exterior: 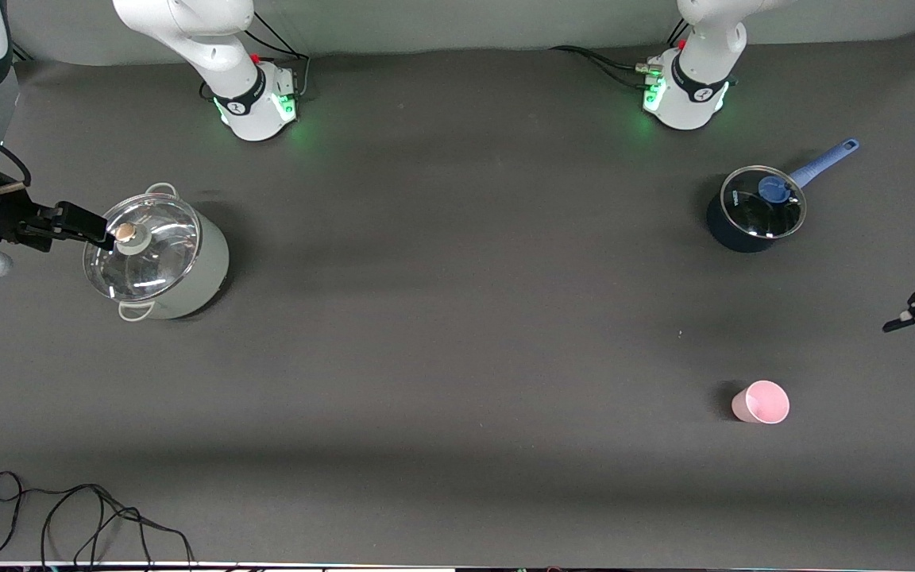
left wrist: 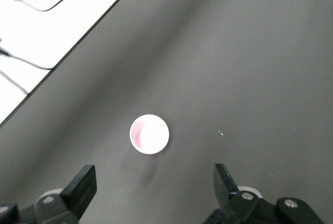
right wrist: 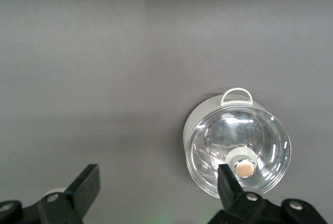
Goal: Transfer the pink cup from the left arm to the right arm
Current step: 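Move the left gripper down toward the pink cup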
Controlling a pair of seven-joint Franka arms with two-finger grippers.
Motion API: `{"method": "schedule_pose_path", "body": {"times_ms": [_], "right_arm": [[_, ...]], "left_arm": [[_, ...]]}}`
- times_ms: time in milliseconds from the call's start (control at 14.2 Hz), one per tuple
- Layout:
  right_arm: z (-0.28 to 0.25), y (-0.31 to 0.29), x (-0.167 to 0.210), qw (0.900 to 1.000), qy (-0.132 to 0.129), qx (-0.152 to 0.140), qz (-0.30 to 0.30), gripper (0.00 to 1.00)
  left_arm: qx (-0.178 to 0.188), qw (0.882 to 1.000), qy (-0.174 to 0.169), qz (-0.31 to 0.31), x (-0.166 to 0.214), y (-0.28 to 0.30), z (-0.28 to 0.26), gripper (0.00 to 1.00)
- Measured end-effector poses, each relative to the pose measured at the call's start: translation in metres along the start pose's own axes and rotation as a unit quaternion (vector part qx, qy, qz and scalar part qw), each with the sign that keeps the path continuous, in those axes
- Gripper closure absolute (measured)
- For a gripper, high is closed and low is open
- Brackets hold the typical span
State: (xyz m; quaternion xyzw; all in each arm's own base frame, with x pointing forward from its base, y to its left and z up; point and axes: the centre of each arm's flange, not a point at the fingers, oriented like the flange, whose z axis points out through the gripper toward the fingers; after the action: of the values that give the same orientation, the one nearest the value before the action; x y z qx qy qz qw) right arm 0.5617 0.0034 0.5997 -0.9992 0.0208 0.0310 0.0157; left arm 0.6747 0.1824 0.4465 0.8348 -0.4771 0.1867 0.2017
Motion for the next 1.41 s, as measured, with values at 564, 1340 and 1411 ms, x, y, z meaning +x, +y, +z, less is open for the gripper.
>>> {"method": "schedule_pose_path", "body": {"times_ms": [564,1340,1411], "right_arm": [[0.0,-0.002,0.0,1.0,-0.001,0.0,-0.002,0.0],[0.002,-0.009,0.0,1.0,-0.002,0.0,-0.008,0.0],[0.002,-0.009,0.0,1.0,-0.002,0.0,-0.008,0.0]], "left_arm": [[-0.031,0.975,0.199,0.095,-0.152,-0.057,0.136,0.0],[-0.027,0.947,0.312,0.071,-0.237,-0.041,0.255,0.0],[-0.028,0.944,0.322,0.069,-0.234,-0.038,0.263,0.0]]}}
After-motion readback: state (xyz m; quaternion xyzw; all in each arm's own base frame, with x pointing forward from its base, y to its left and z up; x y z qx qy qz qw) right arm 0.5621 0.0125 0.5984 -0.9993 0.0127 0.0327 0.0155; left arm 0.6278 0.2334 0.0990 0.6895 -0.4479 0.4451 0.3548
